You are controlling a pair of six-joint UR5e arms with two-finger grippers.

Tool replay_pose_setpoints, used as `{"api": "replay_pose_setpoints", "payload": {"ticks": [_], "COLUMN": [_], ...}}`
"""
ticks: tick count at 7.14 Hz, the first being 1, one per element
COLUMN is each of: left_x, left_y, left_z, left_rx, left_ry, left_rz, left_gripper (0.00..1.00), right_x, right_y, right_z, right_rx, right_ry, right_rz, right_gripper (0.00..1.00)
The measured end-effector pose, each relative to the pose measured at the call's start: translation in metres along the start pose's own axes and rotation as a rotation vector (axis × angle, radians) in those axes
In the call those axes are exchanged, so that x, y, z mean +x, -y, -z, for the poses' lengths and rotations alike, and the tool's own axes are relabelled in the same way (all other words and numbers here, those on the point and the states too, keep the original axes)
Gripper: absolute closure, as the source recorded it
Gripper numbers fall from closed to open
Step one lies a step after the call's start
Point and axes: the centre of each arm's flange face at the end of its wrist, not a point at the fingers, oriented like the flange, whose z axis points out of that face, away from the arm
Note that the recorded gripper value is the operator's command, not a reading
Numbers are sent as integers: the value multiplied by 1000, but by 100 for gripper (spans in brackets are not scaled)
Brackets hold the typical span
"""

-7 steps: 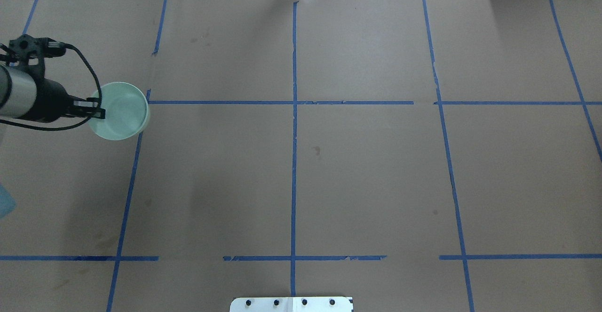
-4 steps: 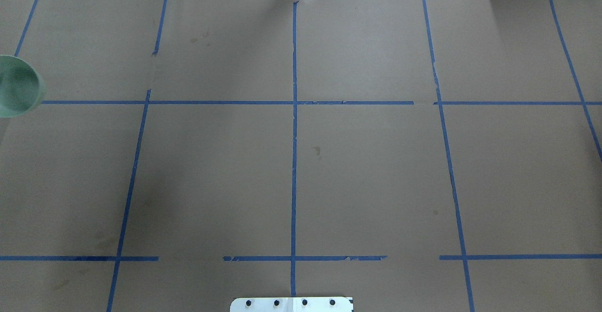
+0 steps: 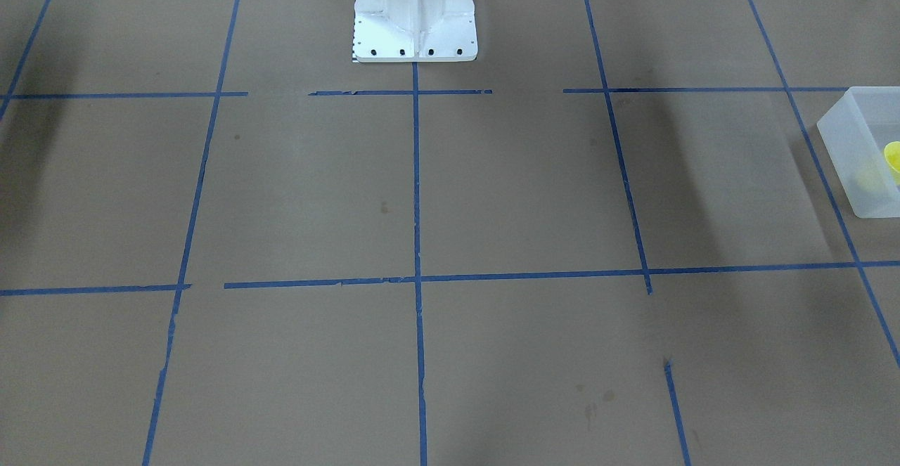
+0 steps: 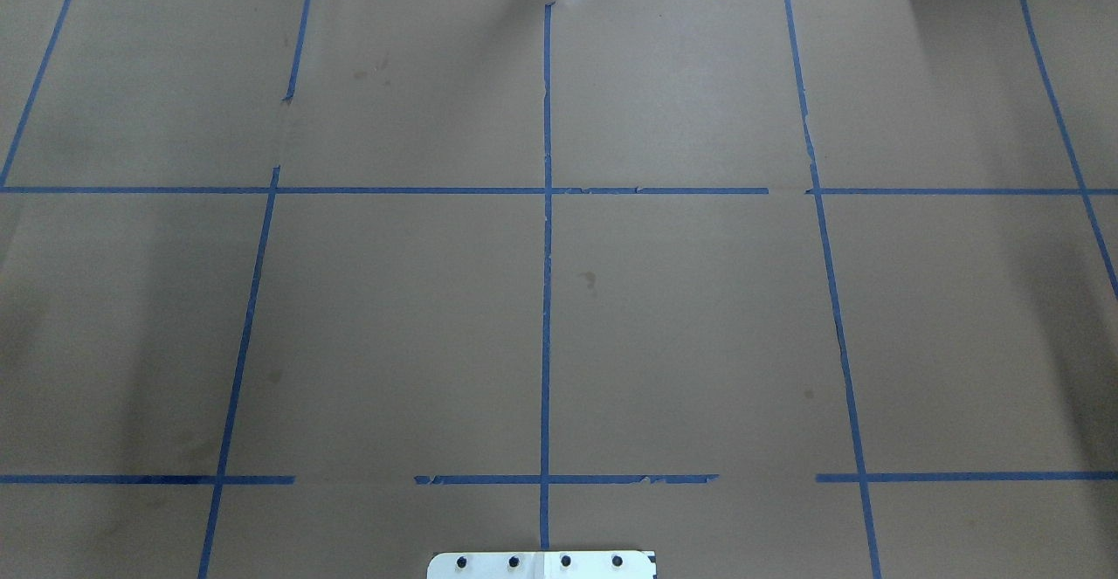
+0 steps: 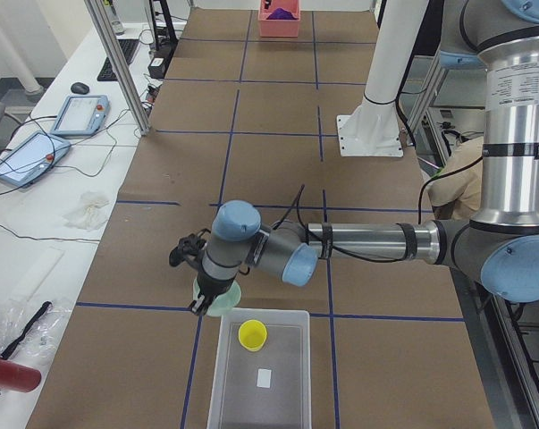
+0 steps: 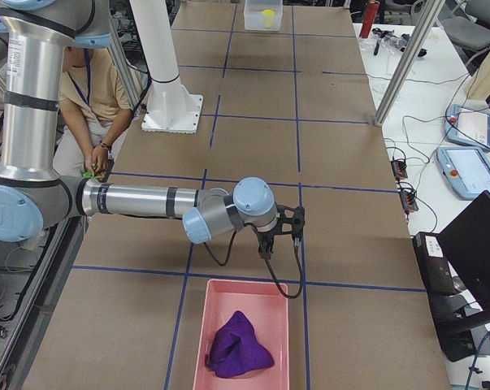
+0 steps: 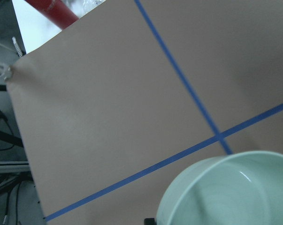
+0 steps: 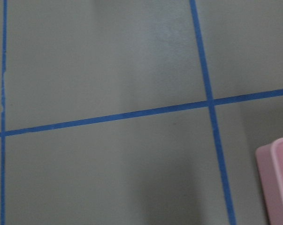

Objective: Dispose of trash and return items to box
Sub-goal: 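Lower the green bowl into the clear bin and release it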

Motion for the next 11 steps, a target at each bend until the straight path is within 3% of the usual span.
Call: {"api": "replay_pose_setpoints", "payload": {"ticks": [2,4,6,7,8,9,11], "left_x": [-31,-32,-31,-31,-32,-32,-27], "left_y": [-51,-86,-118,-132,-142,-143,-112], "left_z": [-50,-83,-105,-114,-122,-123,-97], "left_rx": [-94,-136,-178,-185,-184,-177,-112], "left_ry": [-68,-166,-201,-205,-205,-203,-184], "left_rz": [67,153,196,203,204,199,199], "left_gripper": [100,100,100,84,1,0,0], "right_x": [-54,-70,-75,-76,-78,-79,-79], "right_y": [-11,-16,-18,-19,-19,-20,-20], "right_z": [3,0,-3,-4,-6,-8,-8], "right_rx": [-9,-22,-27,-28,-31,-33,-34], "right_ry": [29,37,36,32,30,29,28], "right_rz": [-9,-1,7,10,14,16,17], "right_gripper": [0,0,0,0,0,0,0]}}
